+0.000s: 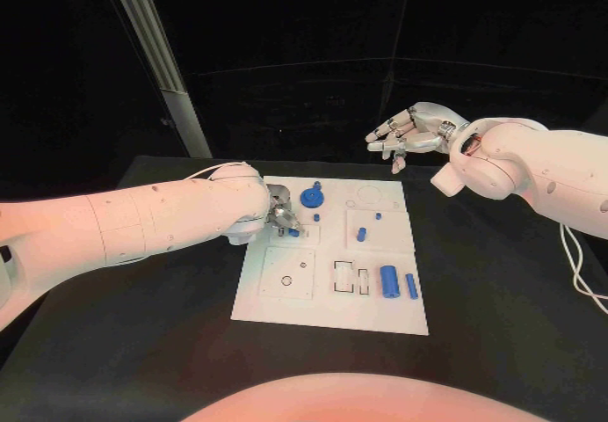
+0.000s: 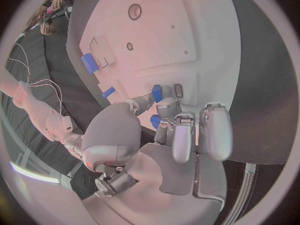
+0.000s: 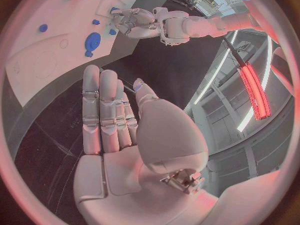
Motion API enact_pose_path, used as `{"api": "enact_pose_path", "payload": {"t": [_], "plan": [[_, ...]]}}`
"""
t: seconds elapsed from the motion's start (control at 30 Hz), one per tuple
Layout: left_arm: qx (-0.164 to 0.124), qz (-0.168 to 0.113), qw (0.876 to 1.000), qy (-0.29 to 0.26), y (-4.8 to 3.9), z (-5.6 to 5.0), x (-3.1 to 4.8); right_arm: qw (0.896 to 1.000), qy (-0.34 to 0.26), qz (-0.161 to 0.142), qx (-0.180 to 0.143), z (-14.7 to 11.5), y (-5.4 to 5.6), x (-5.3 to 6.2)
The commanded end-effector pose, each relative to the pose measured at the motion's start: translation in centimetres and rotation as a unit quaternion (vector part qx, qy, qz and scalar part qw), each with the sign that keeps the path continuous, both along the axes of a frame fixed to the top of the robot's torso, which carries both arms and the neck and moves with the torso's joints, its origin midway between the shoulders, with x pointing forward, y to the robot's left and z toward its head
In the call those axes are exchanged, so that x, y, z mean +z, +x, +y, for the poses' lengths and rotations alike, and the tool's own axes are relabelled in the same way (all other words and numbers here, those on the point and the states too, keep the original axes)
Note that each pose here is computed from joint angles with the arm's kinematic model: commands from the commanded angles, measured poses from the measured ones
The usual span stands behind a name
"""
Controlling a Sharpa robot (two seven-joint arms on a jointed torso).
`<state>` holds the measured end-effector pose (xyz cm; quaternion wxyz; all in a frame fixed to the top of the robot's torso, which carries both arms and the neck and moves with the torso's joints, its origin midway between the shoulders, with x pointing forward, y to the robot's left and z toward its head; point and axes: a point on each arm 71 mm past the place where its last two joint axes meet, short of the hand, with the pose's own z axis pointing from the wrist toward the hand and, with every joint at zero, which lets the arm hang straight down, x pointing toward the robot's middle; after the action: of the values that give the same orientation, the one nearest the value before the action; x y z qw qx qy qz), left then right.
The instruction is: Assemble the parts on the task board
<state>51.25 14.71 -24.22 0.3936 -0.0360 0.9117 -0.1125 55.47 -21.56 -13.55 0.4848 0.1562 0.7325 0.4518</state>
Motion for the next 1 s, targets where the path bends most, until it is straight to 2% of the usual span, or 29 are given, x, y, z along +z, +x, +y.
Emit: {"api": "enact_pose_path", "payload": {"t": [0.03,1.0], "plan": [[-0.002,0.006,1.000,0.012,0.02,0.25,-0.24,1.000,0.002,0.001,0.006,0.11,0.00,0.12],[-0.002,0.002,1.000,0.012,0.43,-0.13,-0.15,1.000,0.001,0.007,0.015,0.49,-0.05,0.03]]}}
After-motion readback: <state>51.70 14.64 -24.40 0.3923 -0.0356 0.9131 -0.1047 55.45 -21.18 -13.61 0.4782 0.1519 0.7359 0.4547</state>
